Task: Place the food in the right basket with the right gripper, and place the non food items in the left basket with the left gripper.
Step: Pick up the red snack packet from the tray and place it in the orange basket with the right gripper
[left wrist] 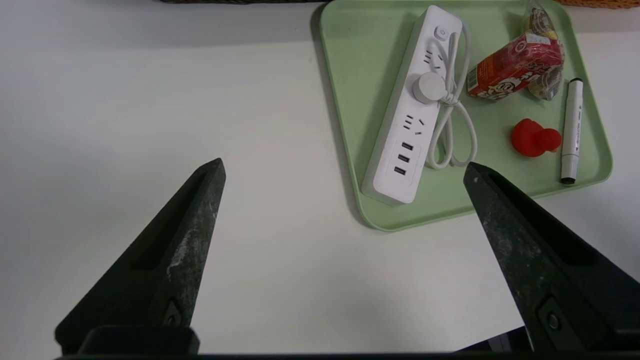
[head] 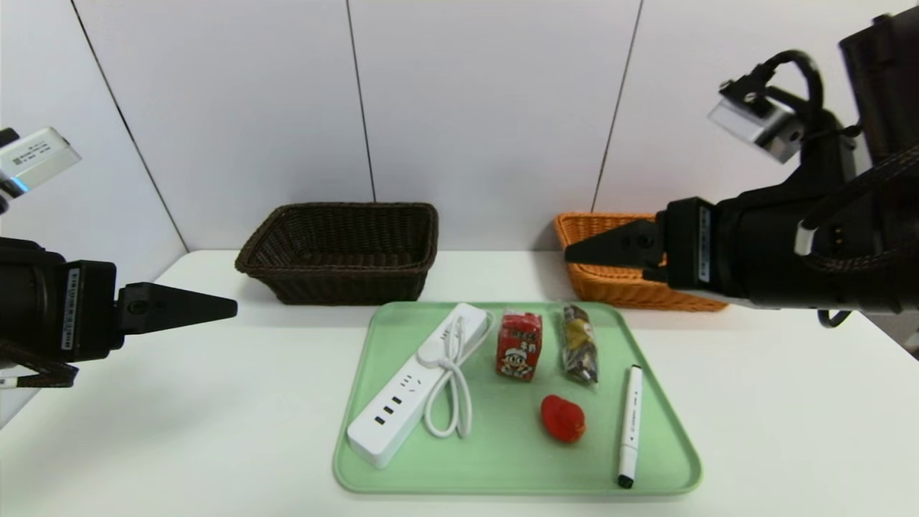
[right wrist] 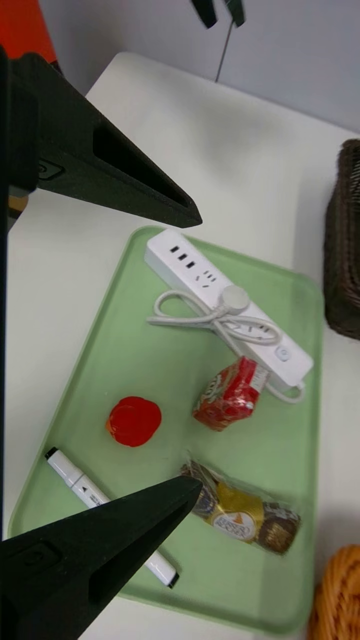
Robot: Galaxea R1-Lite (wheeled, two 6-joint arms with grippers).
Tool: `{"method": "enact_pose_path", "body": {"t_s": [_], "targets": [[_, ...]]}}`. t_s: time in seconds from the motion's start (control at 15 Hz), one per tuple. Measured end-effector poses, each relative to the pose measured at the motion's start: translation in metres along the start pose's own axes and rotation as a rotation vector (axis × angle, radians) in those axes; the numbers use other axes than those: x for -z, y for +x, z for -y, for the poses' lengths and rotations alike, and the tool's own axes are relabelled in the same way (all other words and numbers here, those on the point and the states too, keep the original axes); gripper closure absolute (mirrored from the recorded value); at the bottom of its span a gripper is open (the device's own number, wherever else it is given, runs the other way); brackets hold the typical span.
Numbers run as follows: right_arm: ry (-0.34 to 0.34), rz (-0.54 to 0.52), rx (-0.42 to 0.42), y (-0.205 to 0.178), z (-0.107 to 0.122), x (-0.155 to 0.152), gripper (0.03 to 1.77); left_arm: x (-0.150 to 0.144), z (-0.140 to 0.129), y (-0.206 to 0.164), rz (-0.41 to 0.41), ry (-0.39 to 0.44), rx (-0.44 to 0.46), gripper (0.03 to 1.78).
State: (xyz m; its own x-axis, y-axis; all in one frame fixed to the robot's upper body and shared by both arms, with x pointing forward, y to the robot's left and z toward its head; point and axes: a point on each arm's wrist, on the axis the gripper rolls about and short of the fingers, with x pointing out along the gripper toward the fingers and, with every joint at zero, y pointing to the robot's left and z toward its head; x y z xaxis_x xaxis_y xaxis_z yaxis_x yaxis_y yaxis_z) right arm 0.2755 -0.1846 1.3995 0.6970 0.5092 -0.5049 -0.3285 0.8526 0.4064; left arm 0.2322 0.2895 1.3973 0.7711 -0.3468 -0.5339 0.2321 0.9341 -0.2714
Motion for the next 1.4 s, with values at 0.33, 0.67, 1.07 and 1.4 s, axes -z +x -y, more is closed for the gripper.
{"method": "enact_pose_path", "body": {"t_s": [0.33, 0.67, 1.07, 1.4], "targets": [[-0.04, -0.19, 0.072, 0.036, -0.005, 0.019, 0.09, -0.003, 0.006, 0.01, -0.002, 0.022, 0.029, 0.12], [-0.074, -0.171, 0.038, 0.057, -0.002, 0.033, 0.09, 0.0, 0.013, 0.007, 0.003, 0.046, 0.122, 0.12], [-0.213, 0.046, -0.136, 0.075, 0.037, 0.051, 0.09, 0.002, 0.014, -0.002, 0.023, 0.049, 0.135, 0.12], [-0.334, 0.111, -0.199, 0.063, 0.068, 0.059, 0.09, 0.008, 0.012, -0.007, 0.025, 0.051, 0.136, 0.12]]}}
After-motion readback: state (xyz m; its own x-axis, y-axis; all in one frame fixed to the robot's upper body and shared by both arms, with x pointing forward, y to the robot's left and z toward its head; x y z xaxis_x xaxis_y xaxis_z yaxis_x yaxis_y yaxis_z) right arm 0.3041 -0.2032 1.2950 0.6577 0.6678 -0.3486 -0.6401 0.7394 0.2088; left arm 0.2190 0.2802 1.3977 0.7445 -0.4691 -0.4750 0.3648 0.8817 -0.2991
